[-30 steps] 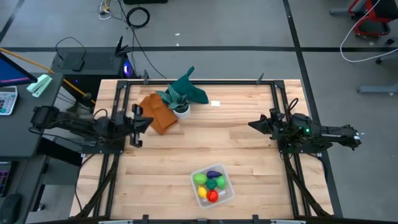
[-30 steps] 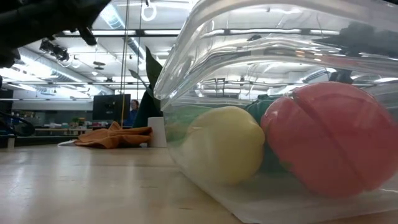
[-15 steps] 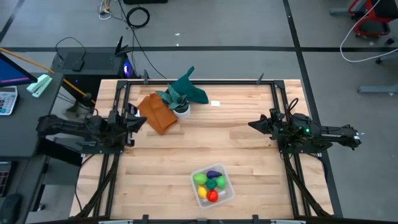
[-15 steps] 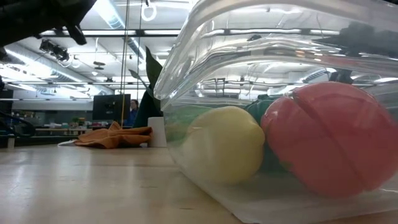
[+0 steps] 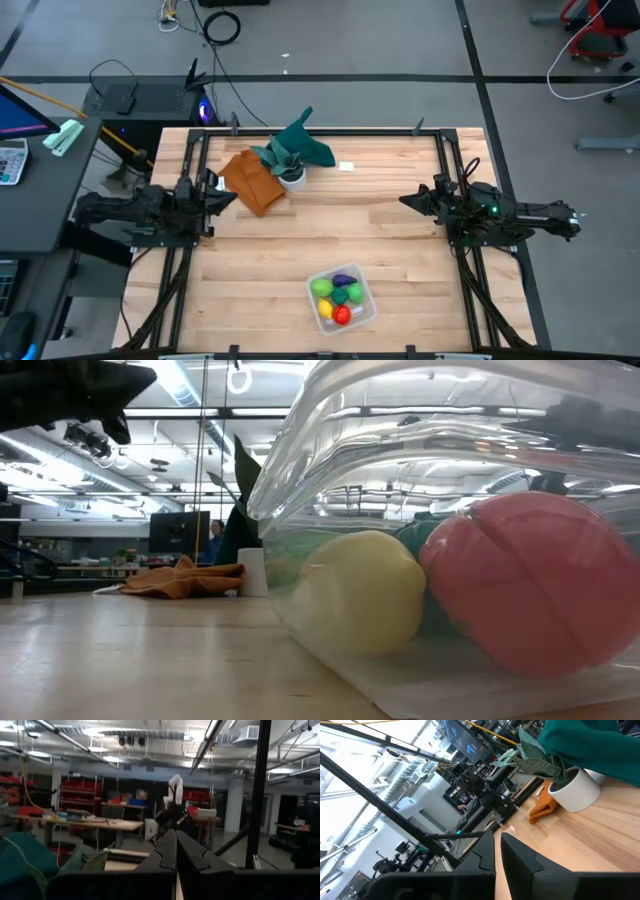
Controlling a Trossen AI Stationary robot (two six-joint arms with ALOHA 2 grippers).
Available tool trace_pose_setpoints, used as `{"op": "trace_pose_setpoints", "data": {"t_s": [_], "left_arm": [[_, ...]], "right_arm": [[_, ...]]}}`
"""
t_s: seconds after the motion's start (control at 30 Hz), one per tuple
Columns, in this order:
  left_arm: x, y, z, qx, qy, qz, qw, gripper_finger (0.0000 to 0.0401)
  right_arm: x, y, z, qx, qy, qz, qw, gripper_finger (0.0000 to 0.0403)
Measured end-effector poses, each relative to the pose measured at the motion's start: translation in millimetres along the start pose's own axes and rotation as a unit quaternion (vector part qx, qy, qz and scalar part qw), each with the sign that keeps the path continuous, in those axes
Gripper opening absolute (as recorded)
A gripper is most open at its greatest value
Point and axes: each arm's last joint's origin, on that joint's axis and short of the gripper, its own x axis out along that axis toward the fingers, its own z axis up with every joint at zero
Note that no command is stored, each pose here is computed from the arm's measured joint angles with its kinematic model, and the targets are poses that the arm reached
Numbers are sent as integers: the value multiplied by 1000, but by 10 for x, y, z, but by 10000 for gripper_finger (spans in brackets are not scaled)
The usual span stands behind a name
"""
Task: Pick and placing Produce into tupperware
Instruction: Return to Home Position
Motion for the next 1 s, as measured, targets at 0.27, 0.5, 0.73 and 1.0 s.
{"op": "trace_pose_setpoints", "data": {"t_s": [0.27,0.5,0.73,1.0], "left_arm": [[-8,-5,186,16,64,3,998,4],[-13,4,63,3,85,12,996,5],[-5,1,102,15,57,10,998,4],[-4,-9,103,18,57,-7,998,4]], "right_arm": [[0,-4,-4,-2,2,-2,1000,0],[0,-9,-8,-3,4,-5,1000,0],[0,-10,-7,0,3,-7,1000,0],[0,-11,-8,3,3,-7,1000,0]]}}
